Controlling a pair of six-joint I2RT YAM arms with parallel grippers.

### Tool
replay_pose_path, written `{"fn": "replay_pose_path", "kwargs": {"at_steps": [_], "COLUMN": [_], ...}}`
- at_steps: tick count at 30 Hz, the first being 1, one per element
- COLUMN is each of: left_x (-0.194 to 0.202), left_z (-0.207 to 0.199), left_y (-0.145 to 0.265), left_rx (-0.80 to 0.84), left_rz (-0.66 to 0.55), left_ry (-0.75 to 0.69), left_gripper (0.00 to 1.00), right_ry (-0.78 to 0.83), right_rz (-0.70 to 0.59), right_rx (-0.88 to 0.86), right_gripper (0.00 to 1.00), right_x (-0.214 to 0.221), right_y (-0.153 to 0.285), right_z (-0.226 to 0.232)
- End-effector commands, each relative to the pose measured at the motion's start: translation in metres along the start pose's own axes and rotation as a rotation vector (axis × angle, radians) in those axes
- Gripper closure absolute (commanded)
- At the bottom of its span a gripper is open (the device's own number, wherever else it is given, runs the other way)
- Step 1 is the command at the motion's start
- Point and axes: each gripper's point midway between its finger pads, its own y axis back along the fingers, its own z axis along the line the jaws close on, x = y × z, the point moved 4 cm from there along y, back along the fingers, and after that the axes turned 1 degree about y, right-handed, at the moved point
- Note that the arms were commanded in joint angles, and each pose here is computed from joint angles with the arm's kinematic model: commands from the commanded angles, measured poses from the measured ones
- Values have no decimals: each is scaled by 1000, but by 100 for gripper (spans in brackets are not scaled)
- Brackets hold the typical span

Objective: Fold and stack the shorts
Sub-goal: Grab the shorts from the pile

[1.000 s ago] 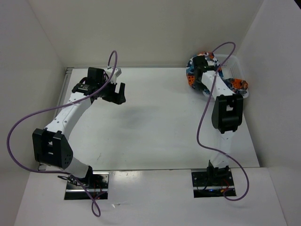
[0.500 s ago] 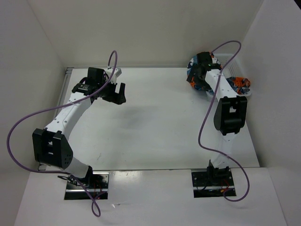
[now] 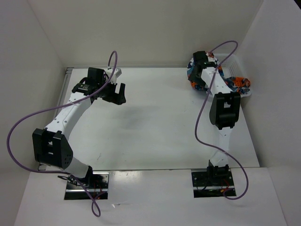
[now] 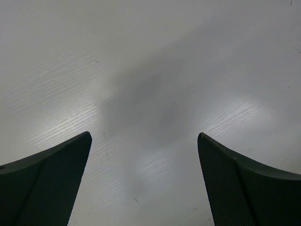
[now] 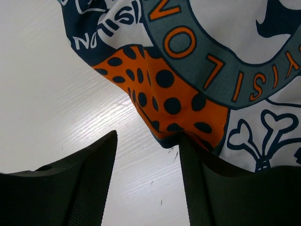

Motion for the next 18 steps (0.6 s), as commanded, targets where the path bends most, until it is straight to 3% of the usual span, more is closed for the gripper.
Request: {"fn": "replay_pose_path", "kwargs": {"at_steps": [1, 5, 6, 7, 8, 10, 11, 12, 15, 18], "left_x": [-9, -9, -9, -15, -15, -22, -26, -28, -30, -40], "left_z": [-2, -2, -4, -6, -9, -11, -13, -15, -18, -19], "left_y": [7, 8, 8, 9, 9, 9, 12, 12, 12, 15], "left_rx": [9, 26, 40, 53, 77, 95, 103, 118, 145, 168], "left_rz": [-31, -34, -35, -56, -57, -88, -108, -117, -131, -168], "left_ry": [-10, -5, -5, -12, -13, -25, -34, -38, -45, -56], "left_gripper": [0, 0, 0, 4, 18, 34, 43, 60, 90, 98], "right_ry": [-6, 4, 4, 4, 4, 4, 0, 0, 3, -3], "right_rz": [-62, -82, -87, -87, -87, -87, -96, -96, -102, -126], "right_rx": [34, 77, 86, 86, 86, 86, 81, 81, 70, 48], "right_gripper": [40, 66, 78, 84, 88, 99, 100, 100, 100, 100], "right_x": [-11, -12, -13, -13, -13, -13, -16, -16, -16, -21], "right_y": [7, 8, 8, 8, 8, 8, 13, 13, 18, 29], "right_z": [9, 7, 6, 6, 6, 6, 6, 6, 10, 15]}}
